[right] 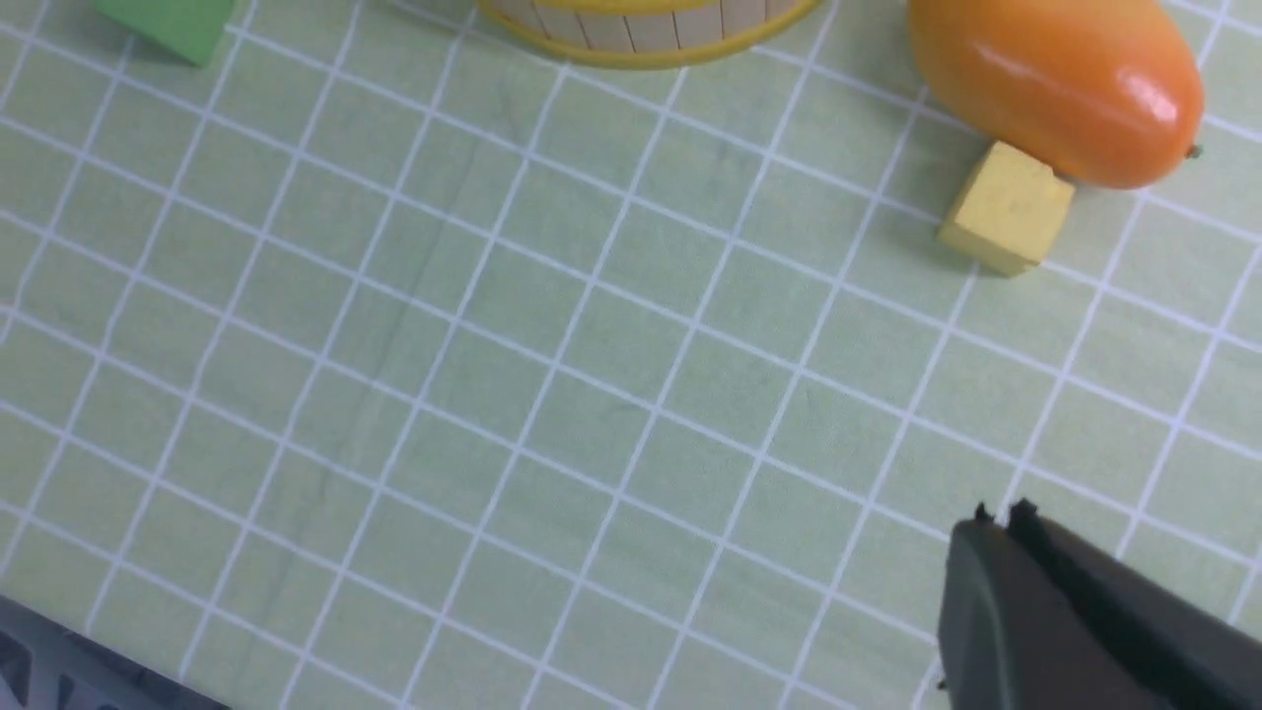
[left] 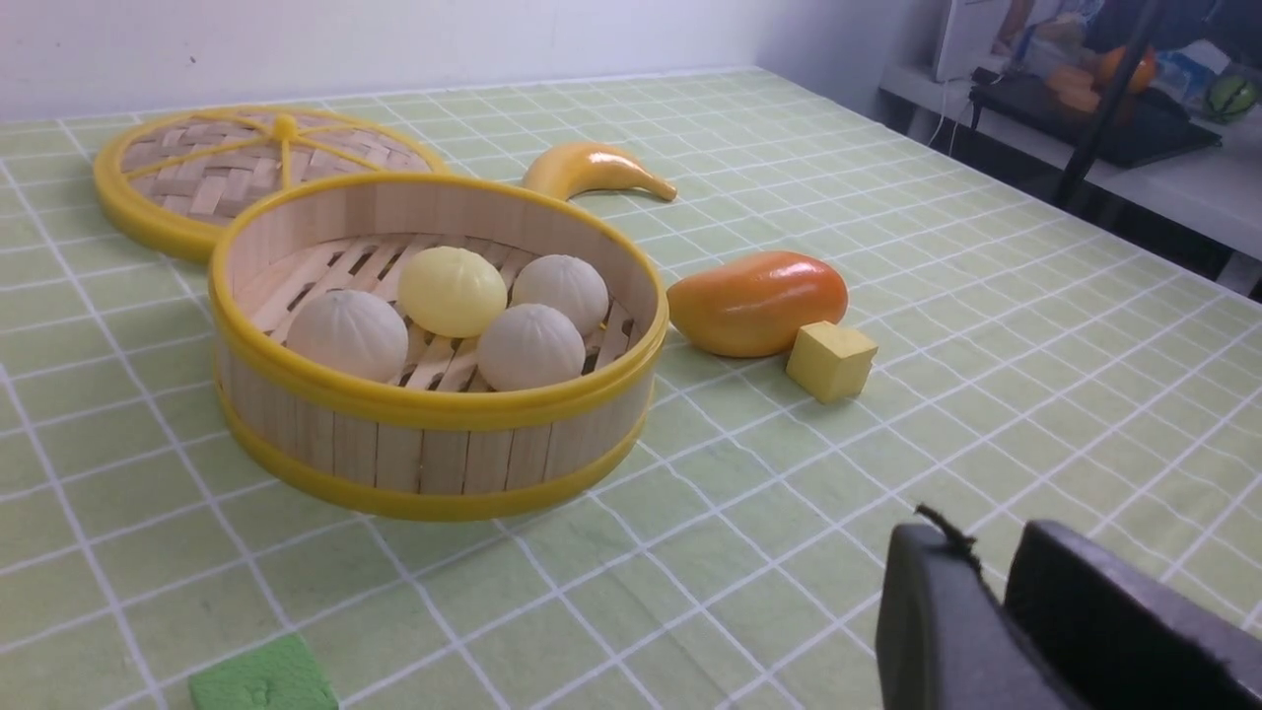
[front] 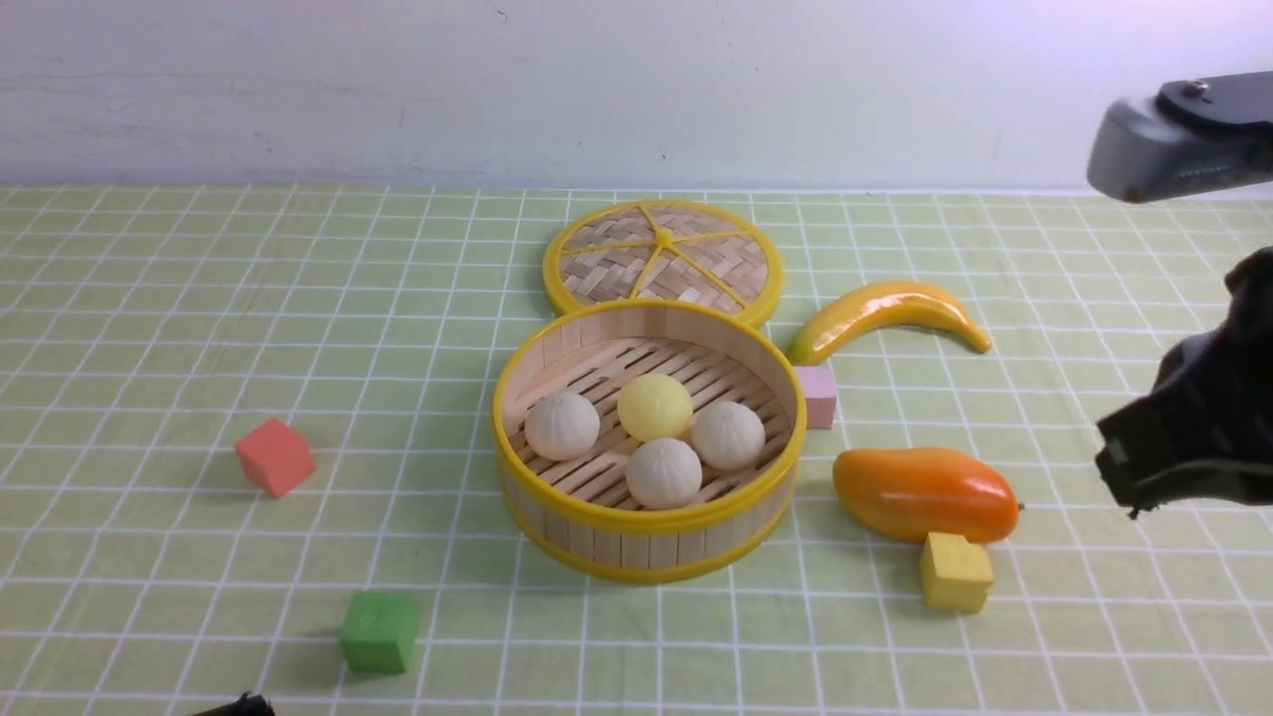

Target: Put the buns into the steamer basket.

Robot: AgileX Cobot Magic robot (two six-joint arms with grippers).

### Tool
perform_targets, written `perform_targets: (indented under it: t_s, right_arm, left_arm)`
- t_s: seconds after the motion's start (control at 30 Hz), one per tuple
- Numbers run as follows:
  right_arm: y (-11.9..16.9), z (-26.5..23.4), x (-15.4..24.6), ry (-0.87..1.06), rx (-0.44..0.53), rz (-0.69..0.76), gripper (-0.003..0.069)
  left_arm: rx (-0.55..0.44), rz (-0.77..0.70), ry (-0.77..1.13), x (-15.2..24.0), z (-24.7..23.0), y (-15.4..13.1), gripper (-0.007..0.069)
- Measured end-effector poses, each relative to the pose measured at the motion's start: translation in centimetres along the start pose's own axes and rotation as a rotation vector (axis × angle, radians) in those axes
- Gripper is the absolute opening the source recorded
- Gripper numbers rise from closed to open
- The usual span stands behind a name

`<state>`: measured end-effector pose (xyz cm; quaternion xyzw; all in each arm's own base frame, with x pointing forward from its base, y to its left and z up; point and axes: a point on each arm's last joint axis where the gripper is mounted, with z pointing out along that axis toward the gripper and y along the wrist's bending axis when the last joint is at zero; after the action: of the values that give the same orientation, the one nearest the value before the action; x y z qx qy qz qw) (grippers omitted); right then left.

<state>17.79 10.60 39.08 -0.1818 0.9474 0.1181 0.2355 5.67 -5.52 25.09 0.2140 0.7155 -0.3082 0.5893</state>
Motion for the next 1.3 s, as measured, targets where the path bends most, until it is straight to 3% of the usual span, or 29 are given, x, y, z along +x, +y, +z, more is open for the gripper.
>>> perform_targets:
  t_s: [0.1,0.27,0.3,0.43,0.57,0.73,1.3]
  right_arm:
    - [-0.8,-1.0,1.5,-0.045,0.022,0.005,-0.0018]
    - [-4.1,-1.6,10.1,-0.454,0.134,0.033,-0.0018]
    - [-4.2,-1.4,10.7,-0.453,0.140,0.034,-0.0018]
    - [-5.8,3.6,18.7,-0.770,0.294,0.063,-0.0018]
    - [-6.7,8.1,22.3,-0.876,0.336,0.107,-0.0018]
    - [-7.1,10.6,23.8,-0.789,0.330,0.131,-0.0018]
    - [-7.0,10.6,23.9,-0.770,0.329,0.133,-0.0010]
  left_arm:
    - [0.000,0.000,0.000,0.0,0.0,0.0,0.0110]
    - [0.000,0.000,0.001,0.0,0.0,0.0,0.0113]
    - [0.000,0.000,0.001,0.0,0.0,0.0,0.0113]
    - [0.000,-0.001,0.001,0.0,0.0,0.0,0.0116]
    - [0.000,-0.003,0.001,0.0,0.0,0.0,0.0124]
    - [0.000,-0.003,0.001,0.0,0.0,0.0,0.0127]
    - [0.000,-0.002,0.001,0.0,0.0,0.0,0.0144]
